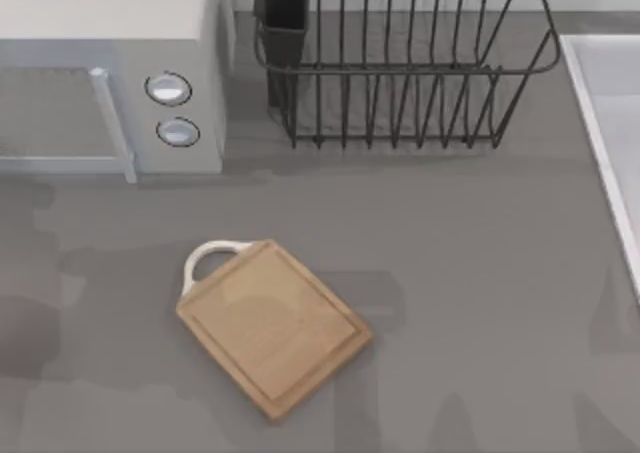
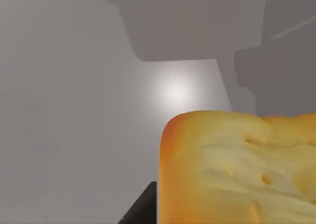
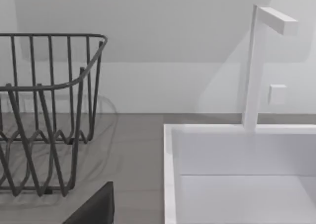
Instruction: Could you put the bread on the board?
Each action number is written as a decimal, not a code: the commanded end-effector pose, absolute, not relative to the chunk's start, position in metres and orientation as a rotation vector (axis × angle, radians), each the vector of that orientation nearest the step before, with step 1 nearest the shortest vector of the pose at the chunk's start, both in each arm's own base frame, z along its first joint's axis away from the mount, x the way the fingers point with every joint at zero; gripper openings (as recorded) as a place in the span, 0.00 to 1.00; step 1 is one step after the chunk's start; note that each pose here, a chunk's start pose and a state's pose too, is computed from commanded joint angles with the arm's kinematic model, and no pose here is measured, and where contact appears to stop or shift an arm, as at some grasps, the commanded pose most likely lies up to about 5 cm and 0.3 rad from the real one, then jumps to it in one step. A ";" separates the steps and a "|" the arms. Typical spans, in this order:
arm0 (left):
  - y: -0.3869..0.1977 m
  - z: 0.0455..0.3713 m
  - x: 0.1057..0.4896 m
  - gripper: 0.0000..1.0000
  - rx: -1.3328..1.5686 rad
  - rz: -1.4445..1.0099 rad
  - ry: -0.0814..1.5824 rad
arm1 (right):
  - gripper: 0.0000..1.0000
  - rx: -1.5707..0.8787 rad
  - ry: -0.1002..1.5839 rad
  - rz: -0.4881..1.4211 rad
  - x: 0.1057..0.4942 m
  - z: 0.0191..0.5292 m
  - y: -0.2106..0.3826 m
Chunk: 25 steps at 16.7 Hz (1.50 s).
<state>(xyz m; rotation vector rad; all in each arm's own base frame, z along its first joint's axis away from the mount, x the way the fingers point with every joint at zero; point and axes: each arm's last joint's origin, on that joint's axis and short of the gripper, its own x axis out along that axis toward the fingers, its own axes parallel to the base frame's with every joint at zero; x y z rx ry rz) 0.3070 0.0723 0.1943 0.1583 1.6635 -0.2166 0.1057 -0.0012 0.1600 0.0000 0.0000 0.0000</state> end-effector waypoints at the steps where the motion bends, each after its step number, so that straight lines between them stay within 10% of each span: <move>1: 0.060 0.189 0.309 0.00 0.165 -0.216 1.694 | 1.00 0.000 0.000 0.000 0.106 0.160 -0.001; 18: -0.204 0.184 0.303 0.00 0.013 0.042 1.575 | 1.00 0.000 0.000 0.000 0.106 0.160 -0.001; 25: -0.213 0.186 0.302 0.00 0.016 -0.010 1.569 | 1.00 0.000 0.000 0.000 0.106 0.160 -0.001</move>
